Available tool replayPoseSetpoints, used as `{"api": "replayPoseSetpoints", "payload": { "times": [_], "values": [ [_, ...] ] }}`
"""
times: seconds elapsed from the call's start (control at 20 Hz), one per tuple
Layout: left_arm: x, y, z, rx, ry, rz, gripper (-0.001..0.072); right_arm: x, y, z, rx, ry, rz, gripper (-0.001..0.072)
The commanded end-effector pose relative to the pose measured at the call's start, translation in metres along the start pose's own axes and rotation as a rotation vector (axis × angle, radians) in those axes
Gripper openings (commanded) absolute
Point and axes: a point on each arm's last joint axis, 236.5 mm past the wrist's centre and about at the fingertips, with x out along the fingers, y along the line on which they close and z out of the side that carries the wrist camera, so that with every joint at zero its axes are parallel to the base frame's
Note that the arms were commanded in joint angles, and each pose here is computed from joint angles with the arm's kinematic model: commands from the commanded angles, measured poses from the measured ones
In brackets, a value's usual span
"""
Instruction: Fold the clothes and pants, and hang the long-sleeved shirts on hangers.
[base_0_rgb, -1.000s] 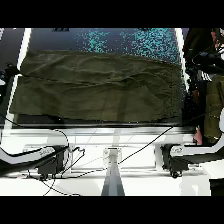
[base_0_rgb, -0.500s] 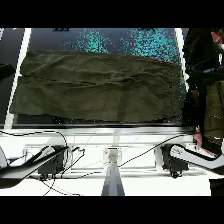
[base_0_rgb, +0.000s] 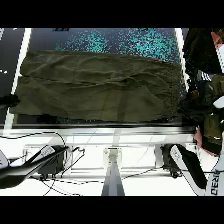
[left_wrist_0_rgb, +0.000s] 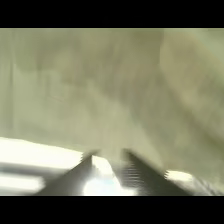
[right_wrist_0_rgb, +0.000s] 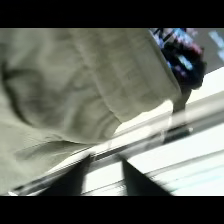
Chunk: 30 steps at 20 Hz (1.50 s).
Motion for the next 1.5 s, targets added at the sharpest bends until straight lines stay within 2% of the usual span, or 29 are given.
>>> {"api": "replayPoseSetpoints", "payload": {
  "times": [0.0, 0.15, 0.35, 0.65, 0.7, 0.8, 0.85, 0.95, 1.0, 1.05, 1.3, 1.45],
  "values": [
    [-0.004, 0.019, -0.041, -0.189, 0.116, 0.006, 0.0547, 0.019, -0.017, -0.019, 0.211, -0.007, -0.037, 0.0492],
    [-0.009, 0.032, -0.050, -0.332, 0.113, 0.023, 0.0545, 0.024, -0.018, -0.003, 0.245, -0.085, -0.027, 0.0499],
    [-0.014, 0.044, -0.063, -0.463, 0.114, 0.025, 0.0545, 0.044, -0.025, 0.004, 0.432, -0.139, -0.011, 0.0499],
    [-0.017, 0.054, -0.087, -0.613, 0.134, -0.031, 0.0545, 0.037, -0.008, 0.059, 0.550, -0.375, 0.157, 0.0476],
    [-0.015, 0.052, -0.094, -0.649, 0.161, -0.062, 0.0561, 0.037, -0.006, 0.061, 0.565, -0.377, 0.170, 0.0472],
    [-0.007, 0.051, -0.102, -0.709, 0.193, -0.104, 0.0656, 0.048, -0.004, 0.049, 0.637, -0.305, 0.170, 0.0458],
    [-0.003, 0.051, -0.103, -0.719, 0.202, -0.120, 0.0655, 0.053, -0.005, 0.044, 0.653, -0.273, 0.161, 0.0394],
    [0.005, 0.049, -0.102, -0.728, 0.209, -0.150, 0.0650, 0.052, -0.006, 0.048, 0.643, -0.291, 0.159, 0.0143],
    [0.008, 0.046, -0.097, -0.718, 0.195, -0.176, 0.0650, 0.049, -0.006, 0.052, 0.624, -0.310, 0.162, 0.0047],
    [0.010, 0.044, -0.092, -0.704, 0.180, -0.200, 0.0650, 0.047, -0.005, 0.054, 0.611, -0.322, 0.165, 0.0022],
    [0.023, 0.055, -0.055, -0.768, 0.027, -0.234, 0.0650, 0.045, -0.005, 0.054, 0.590, -0.329, 0.167, 0.0022],
    [0.034, 0.075, -0.038, -0.794, -0.068, -0.201, 0.0650, 0.045, -0.005, 0.054, 0.589, -0.330, 0.166, 0.0022]
  ]
}}
